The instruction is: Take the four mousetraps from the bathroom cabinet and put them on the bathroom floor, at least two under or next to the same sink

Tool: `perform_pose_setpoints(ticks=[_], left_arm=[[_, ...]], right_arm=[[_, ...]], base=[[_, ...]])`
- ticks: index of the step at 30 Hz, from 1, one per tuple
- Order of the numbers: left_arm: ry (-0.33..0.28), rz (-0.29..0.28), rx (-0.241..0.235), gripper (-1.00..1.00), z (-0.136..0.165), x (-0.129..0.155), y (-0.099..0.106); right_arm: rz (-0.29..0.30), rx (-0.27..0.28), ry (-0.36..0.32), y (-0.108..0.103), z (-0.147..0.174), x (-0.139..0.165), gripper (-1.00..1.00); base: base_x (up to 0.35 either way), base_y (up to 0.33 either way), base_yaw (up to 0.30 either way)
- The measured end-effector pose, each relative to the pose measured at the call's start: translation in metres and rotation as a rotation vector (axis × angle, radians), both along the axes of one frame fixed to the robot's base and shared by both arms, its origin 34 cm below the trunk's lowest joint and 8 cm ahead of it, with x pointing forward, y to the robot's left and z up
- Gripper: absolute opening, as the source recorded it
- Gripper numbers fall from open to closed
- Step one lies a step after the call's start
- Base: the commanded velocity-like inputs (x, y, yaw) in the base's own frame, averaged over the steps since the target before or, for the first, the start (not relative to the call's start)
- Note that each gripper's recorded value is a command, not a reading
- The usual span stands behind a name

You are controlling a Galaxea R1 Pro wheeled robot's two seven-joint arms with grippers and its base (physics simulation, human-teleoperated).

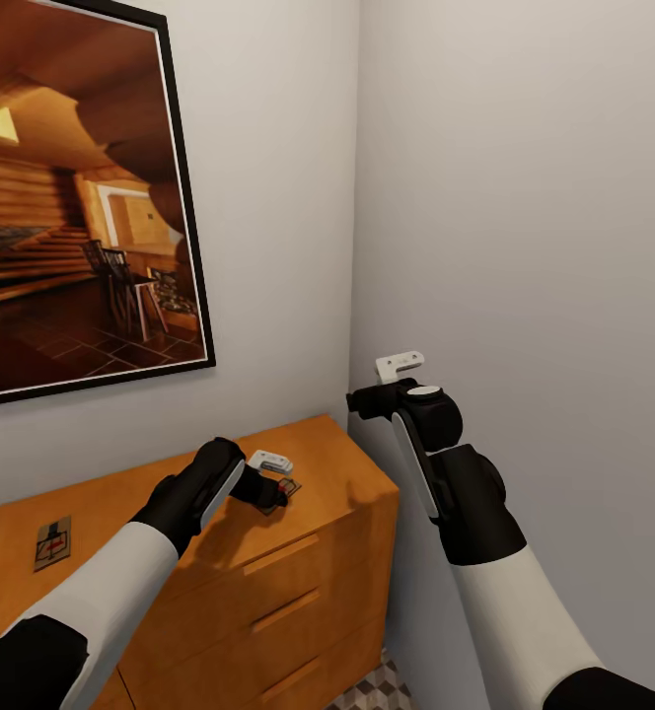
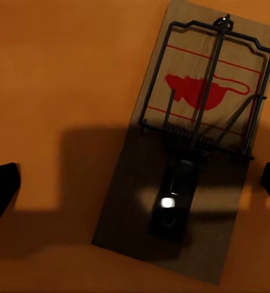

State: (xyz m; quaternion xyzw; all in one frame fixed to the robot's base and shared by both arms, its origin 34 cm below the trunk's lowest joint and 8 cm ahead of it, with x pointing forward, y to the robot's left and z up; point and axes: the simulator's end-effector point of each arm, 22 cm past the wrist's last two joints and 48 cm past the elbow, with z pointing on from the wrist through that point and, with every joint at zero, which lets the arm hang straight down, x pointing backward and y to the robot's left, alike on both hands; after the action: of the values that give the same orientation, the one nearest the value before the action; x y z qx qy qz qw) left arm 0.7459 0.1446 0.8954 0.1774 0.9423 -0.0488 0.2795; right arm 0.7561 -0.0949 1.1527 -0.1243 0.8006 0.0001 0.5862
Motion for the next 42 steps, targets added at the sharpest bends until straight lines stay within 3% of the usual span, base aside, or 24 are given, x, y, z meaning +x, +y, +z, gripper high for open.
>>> perform_pose_setpoints(ticks=[23,24,42], left_arm=[[-0.003,-0.009,-0.002,1.00,0.000,0.000,-0.005],[-0.003,-0.009,-0.002,-1.00,0.000,0.000,-0.005],[-0.005,-0.013,-0.020,-1.00,0.002,0.000,-0.011]], right_arm=[[-0.001,-0.003,-0.001,0.000,0.000,0.000,1.00],[-0.001,-0.003,-0.001,0.000,0.000,0.000,1.00],[-0.003,-0.004,-0.003,-0.001,0.001,0.000,1.00]], base=[[0.000,0.000,0.000],[0.000,0.000,0.000],[0.000,0.000,0.000]])
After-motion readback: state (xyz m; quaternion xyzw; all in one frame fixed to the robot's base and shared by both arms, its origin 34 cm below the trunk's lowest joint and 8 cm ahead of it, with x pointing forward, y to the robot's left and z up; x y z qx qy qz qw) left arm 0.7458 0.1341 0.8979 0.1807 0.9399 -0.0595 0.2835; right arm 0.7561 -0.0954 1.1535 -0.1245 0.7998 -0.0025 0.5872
